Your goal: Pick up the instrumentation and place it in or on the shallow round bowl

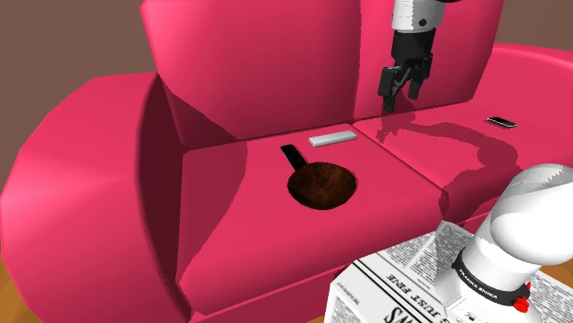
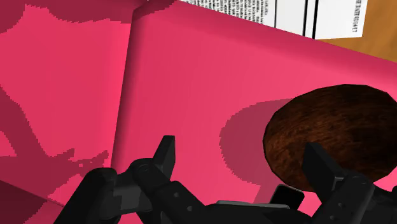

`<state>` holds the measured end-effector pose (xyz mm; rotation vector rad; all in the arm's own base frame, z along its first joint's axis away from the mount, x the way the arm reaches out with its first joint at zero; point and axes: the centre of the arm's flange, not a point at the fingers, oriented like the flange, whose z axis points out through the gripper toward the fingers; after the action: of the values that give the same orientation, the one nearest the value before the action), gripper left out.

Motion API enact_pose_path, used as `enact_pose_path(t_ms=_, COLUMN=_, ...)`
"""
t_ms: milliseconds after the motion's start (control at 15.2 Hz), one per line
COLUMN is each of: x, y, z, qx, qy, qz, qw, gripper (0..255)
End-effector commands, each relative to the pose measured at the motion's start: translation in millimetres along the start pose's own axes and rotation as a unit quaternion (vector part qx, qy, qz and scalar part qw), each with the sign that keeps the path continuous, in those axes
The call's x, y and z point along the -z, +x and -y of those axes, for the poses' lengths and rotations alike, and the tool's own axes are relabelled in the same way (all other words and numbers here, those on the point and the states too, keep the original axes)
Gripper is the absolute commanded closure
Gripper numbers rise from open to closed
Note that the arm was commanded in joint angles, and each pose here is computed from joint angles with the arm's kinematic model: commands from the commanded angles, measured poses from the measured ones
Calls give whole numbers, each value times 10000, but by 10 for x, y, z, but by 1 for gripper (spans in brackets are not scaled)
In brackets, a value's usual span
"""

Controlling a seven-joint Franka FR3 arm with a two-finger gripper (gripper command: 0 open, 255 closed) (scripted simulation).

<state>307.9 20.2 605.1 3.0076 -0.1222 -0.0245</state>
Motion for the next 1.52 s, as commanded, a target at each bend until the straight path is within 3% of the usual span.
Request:
enact_pose_path(t_ms=0, x=0, y=0, z=0, qx=0, qy=0, qz=0, qw=10000, gripper=0)
enact_pose_path(t_ms=330, x=-382, y=344, z=-416, qx=830, qy=64, qz=-75, qw=9965, gripper=0)
enact_pose_path(t_ms=726, x=-840, y=848, z=-824, qx=1817, qy=140, qz=-163, qw=9831, gripper=0)
enact_pose_path(t_ms=1056, x=-1218, y=1328, z=-1076, qx=2626, qy=203, qz=-236, qw=9644, gripper=0)
enact_pose_path(t_ms=1452, x=-1666, y=1956, z=-1262, qx=3573, qy=276, qz=-321, qw=9330, gripper=0)
